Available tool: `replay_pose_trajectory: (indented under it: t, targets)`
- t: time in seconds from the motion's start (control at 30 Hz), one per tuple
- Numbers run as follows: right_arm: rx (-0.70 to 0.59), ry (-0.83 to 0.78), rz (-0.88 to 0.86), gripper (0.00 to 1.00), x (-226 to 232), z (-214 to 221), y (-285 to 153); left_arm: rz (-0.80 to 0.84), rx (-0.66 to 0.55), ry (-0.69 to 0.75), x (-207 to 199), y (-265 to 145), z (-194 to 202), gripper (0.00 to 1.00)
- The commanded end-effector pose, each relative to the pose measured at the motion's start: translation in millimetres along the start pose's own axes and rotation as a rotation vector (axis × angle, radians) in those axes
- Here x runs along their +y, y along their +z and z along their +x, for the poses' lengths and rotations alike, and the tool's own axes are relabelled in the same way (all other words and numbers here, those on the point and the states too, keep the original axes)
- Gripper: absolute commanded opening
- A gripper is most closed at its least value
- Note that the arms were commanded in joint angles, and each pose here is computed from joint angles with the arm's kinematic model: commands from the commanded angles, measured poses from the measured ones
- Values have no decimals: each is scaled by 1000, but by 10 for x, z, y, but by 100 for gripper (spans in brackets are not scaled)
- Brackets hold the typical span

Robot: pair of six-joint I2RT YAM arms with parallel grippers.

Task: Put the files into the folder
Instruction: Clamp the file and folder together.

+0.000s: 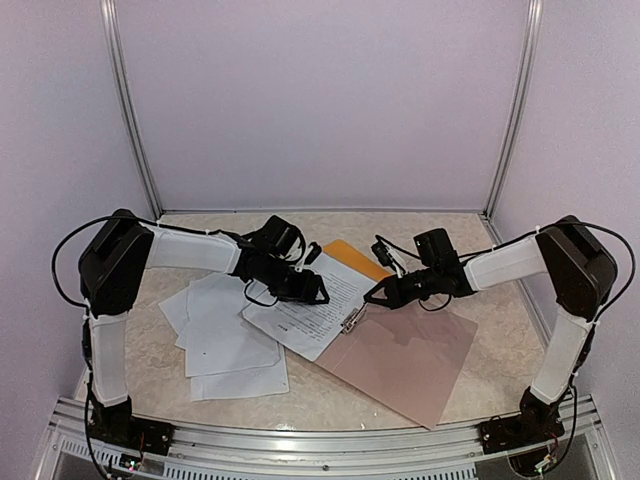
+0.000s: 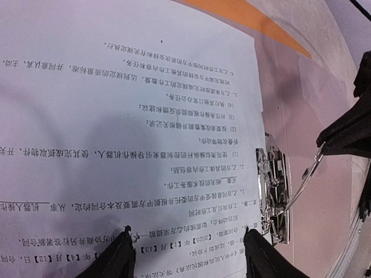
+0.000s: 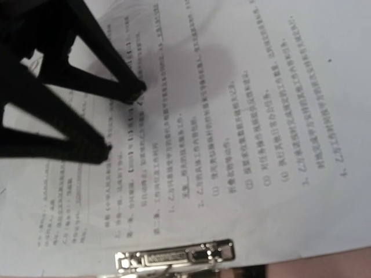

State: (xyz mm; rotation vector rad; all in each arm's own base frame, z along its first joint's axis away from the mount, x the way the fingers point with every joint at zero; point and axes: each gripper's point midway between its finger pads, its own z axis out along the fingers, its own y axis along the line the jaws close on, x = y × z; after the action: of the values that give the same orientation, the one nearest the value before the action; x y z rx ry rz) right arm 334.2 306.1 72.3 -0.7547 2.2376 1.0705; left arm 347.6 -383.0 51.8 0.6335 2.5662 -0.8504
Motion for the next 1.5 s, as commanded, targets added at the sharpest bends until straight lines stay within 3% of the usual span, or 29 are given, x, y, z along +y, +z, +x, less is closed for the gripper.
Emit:
replay_pose_trajectory:
  t: [0.0, 0.27, 0.57, 0.83, 1.47]
  targets:
    - [86, 57, 63, 0, -222, 387, 57, -32, -38, 125, -237, -147, -87, 62]
    - [88, 61, 54, 0, -227, 437, 79, -69, -119, 290, -606, -177, -108, 62]
    - [86, 60, 50, 0, -234, 439, 86, -128, -105, 391, -867, 120, 250, 61]
    - [85, 62, 45, 0, -229, 442, 89, -231, -56, 438, -753, 375, 305, 56]
    - [91, 68, 35, 0, -225, 474, 110, -311, -26, 519, -697, 499, 406, 43]
